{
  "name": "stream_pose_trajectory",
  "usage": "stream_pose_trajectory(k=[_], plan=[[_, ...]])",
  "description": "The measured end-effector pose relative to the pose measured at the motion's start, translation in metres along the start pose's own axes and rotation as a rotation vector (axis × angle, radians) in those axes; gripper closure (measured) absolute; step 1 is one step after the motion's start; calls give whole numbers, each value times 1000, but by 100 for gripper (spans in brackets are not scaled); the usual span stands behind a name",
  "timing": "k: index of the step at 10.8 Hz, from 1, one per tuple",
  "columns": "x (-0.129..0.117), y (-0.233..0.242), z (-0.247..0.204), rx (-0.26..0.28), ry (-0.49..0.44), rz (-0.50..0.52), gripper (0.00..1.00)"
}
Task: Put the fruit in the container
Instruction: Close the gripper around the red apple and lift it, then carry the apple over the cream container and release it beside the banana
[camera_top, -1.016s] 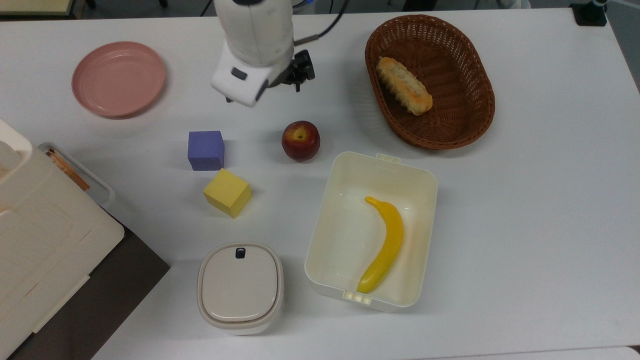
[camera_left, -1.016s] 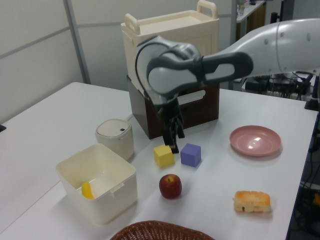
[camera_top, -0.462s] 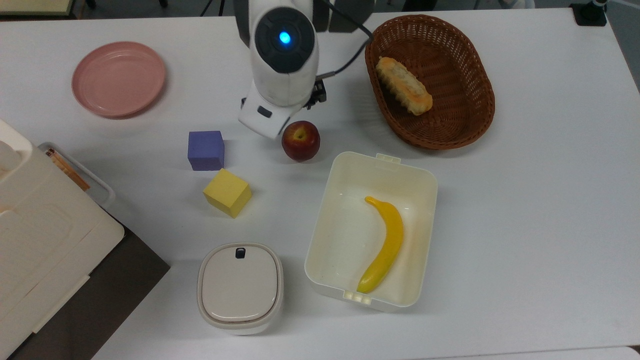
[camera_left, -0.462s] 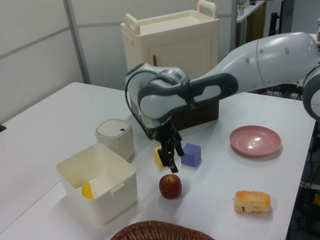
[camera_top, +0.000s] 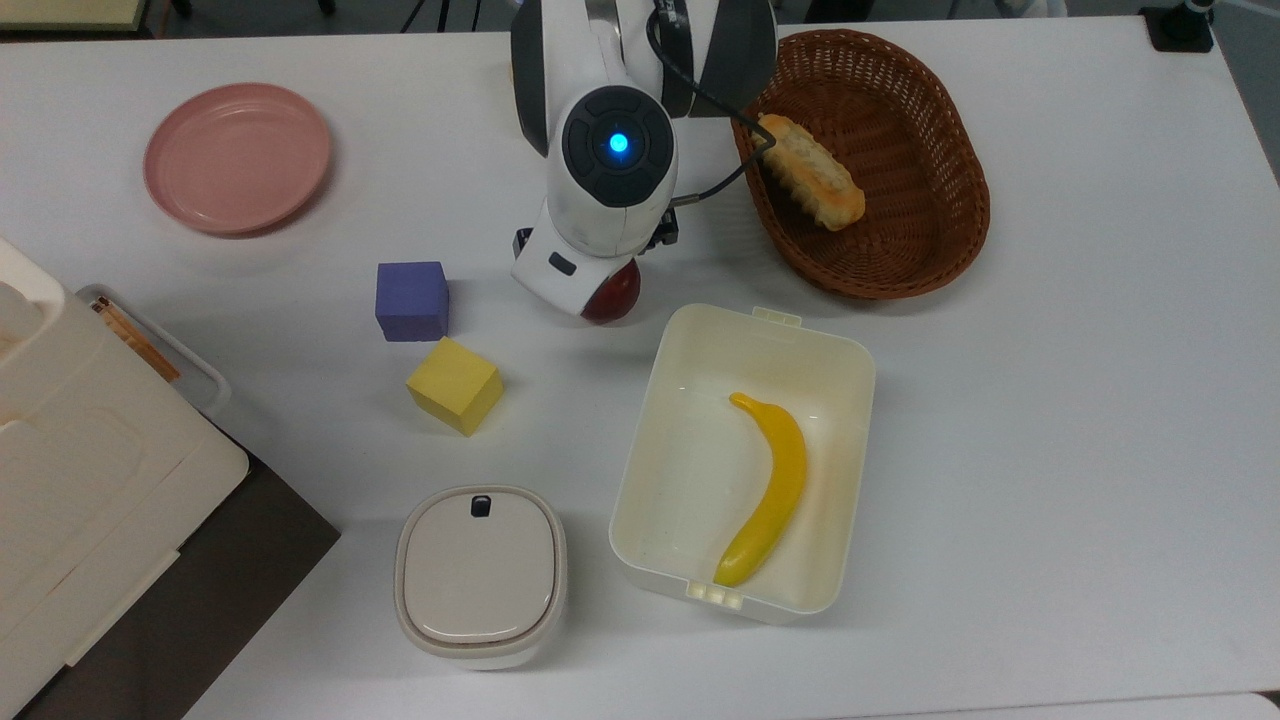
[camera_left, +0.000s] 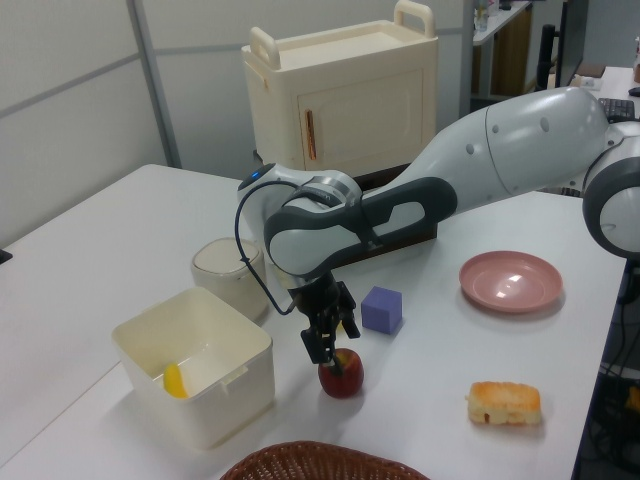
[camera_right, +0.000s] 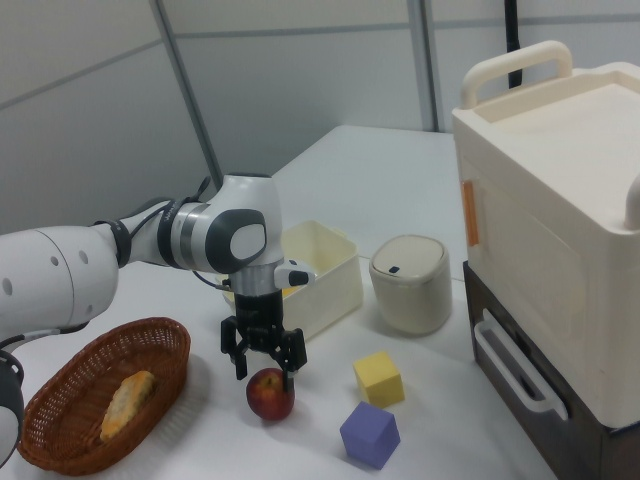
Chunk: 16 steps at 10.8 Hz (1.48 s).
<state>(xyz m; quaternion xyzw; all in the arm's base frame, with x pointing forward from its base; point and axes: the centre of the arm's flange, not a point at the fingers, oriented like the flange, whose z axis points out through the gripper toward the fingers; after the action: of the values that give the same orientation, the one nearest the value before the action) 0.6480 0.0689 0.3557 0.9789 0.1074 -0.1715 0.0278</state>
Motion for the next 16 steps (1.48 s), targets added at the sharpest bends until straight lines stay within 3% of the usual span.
stream_pose_trajectory(k=[4, 5, 6, 10, 14, 16], plan=[[9, -8, 10, -13, 10, 9, 0], [11, -10, 13, -23, 9, 9, 6], [12, -11, 12, -33, 12, 13, 21], [12, -8, 7, -39, 22, 24, 22], [-11, -2, -82, -40, 185, 80, 22], [-22, -5, -127, 19, 306, 164, 22]])
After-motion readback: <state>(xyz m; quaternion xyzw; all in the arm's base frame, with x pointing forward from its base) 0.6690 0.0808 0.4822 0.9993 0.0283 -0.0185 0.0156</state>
